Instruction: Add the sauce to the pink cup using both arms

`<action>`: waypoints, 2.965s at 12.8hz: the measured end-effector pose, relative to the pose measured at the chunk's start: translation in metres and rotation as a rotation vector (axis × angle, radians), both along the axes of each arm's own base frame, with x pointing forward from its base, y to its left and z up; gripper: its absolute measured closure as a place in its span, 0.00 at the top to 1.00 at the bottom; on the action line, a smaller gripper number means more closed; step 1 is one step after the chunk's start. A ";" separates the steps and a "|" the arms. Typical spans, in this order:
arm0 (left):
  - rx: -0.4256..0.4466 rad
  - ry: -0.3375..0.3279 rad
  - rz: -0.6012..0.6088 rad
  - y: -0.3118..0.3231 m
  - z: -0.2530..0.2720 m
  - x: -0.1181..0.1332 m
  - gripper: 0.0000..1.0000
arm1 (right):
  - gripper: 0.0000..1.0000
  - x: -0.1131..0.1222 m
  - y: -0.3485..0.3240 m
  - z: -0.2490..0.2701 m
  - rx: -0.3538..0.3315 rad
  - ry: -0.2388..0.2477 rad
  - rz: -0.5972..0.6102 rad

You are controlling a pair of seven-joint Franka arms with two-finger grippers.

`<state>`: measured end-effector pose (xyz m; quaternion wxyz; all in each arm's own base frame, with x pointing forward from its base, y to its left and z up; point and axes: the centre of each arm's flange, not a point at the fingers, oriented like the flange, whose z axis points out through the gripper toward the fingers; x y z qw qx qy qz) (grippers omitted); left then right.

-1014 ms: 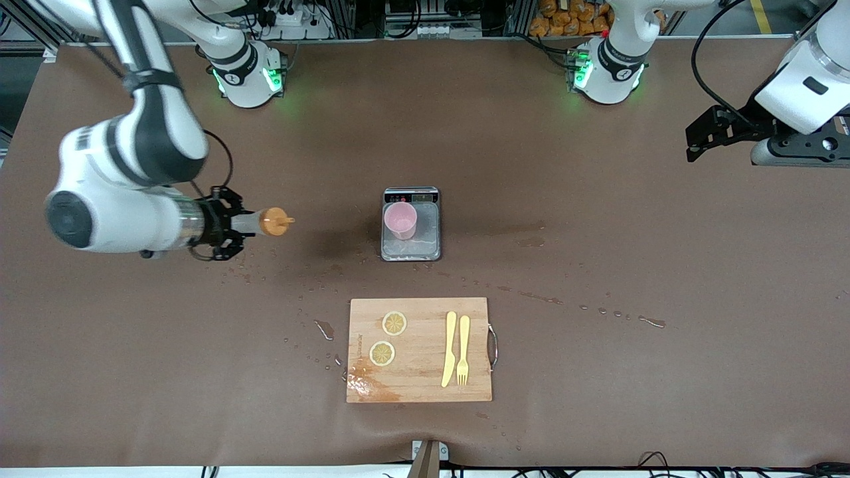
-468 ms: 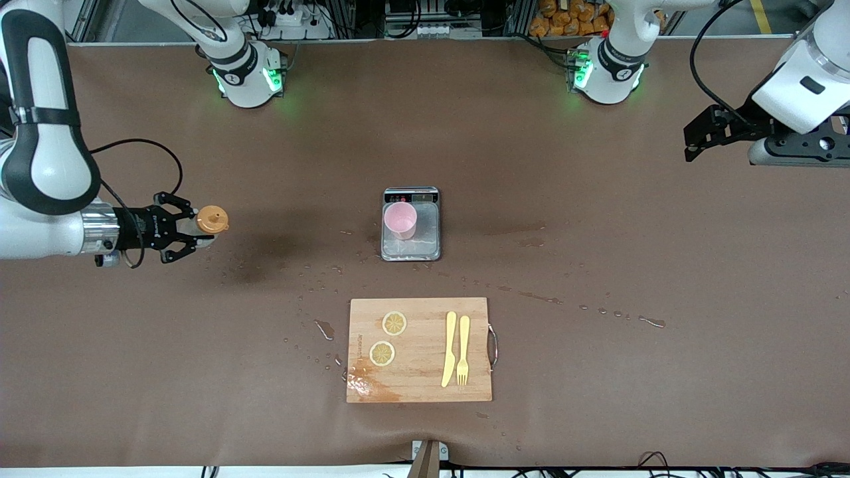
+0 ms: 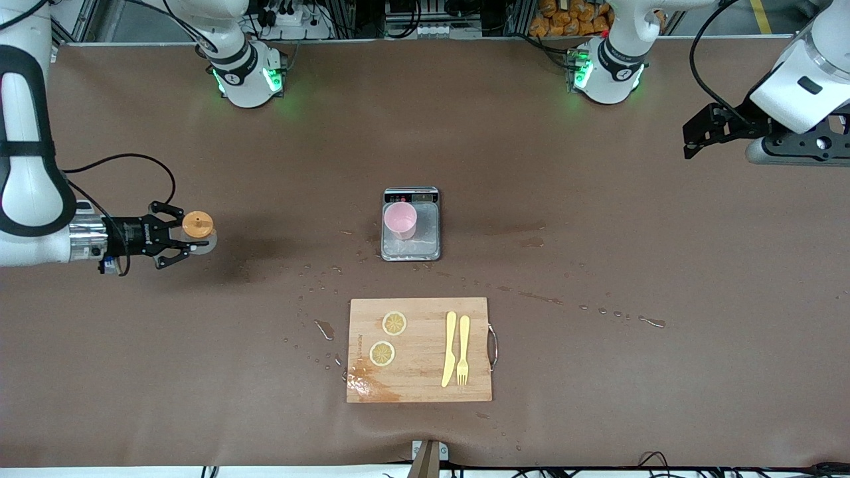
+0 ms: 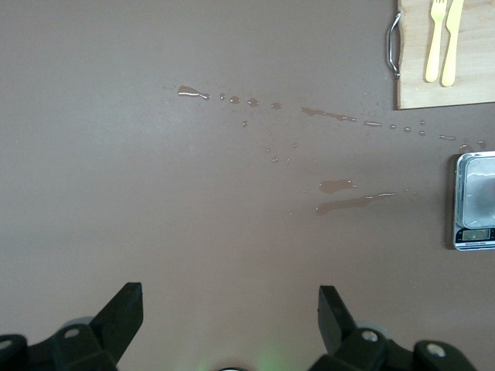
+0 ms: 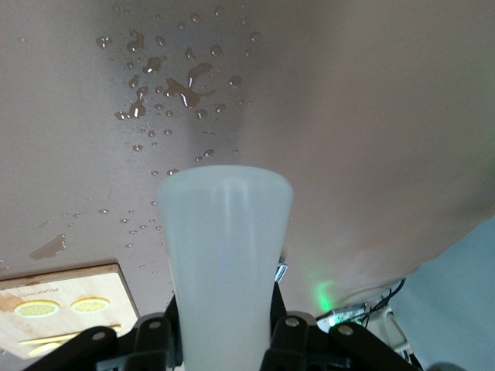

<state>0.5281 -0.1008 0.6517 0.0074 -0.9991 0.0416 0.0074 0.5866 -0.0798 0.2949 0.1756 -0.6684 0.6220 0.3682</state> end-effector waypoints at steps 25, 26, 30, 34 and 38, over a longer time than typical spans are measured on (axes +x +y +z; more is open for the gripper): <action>0.003 0.019 -0.012 -0.006 -0.002 -0.003 1.00 | 0.83 -0.055 -0.126 -0.154 0.344 -0.120 -0.072; 0.003 0.019 -0.013 -0.006 -0.002 -0.003 1.00 | 0.94 -0.052 -0.128 -0.151 0.339 -0.129 -0.071; 0.004 0.020 -0.014 -0.007 -0.002 -0.004 1.00 | 1.00 -0.020 -0.158 -0.113 0.210 -0.183 0.024; 0.004 0.020 -0.014 -0.007 -0.002 -0.004 1.00 | 1.00 0.004 -0.177 -0.061 0.130 -0.210 0.146; 0.004 0.021 -0.014 -0.007 -0.002 -0.004 1.00 | 1.00 0.037 -0.153 0.018 0.075 -0.213 0.359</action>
